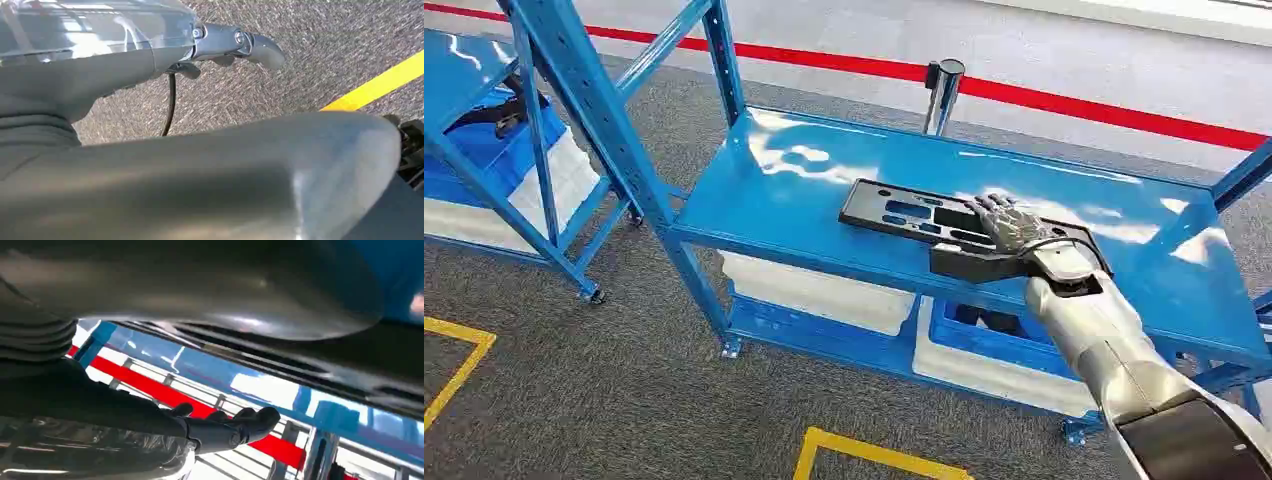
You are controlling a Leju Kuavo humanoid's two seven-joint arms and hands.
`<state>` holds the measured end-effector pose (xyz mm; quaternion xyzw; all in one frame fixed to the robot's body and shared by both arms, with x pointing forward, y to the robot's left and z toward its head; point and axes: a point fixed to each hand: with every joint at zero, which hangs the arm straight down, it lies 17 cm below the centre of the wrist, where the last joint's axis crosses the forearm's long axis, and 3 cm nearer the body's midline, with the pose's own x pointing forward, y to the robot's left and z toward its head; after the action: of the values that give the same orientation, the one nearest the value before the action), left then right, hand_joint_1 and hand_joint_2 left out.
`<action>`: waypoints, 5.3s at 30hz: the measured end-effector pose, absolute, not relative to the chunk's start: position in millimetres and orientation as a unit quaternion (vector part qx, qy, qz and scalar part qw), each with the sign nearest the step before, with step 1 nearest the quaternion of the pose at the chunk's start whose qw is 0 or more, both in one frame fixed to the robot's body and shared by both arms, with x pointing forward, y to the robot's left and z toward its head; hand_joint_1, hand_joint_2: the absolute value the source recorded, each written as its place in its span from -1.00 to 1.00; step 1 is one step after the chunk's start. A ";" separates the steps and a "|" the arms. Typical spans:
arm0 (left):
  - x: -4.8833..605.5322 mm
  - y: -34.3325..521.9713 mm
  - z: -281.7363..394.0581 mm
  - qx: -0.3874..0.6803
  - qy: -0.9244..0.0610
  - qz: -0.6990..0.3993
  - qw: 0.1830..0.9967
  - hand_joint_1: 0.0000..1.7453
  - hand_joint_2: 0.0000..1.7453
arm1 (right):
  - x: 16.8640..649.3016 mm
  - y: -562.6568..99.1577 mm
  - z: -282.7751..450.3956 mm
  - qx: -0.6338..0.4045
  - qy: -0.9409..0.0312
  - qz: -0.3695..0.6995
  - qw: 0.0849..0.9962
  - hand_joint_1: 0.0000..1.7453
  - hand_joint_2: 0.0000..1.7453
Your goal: Take the parts from the cabinet and place them on the table.
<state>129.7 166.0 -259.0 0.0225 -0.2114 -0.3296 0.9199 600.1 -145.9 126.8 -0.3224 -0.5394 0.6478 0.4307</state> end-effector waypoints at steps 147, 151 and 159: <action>175.6 185.1 -235.8 0.118 -0.346 -0.316 0.876 -1.00 1.00 | 488.7 -76.3 239.9 0.021 -0.828 0.371 0.421 1.00 1.00; 174.4 182.5 -234.0 0.116 -0.356 -0.313 0.873 -1.00 -1.00 | 465.8 -84.1 249.6 0.015 -0.844 0.362 0.396 1.00 1.00; 169.2 176.9 -236.2 0.096 -0.349 -0.304 0.881 -1.00 -1.00 | 439.4 -88.4 261.8 0.010 -0.861 0.355 0.363 1.00 1.00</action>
<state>169.2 176.9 -236.2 0.0958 -0.3494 -0.3039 0.8811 439.4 -88.4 261.8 0.0102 -0.8613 0.3555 0.3630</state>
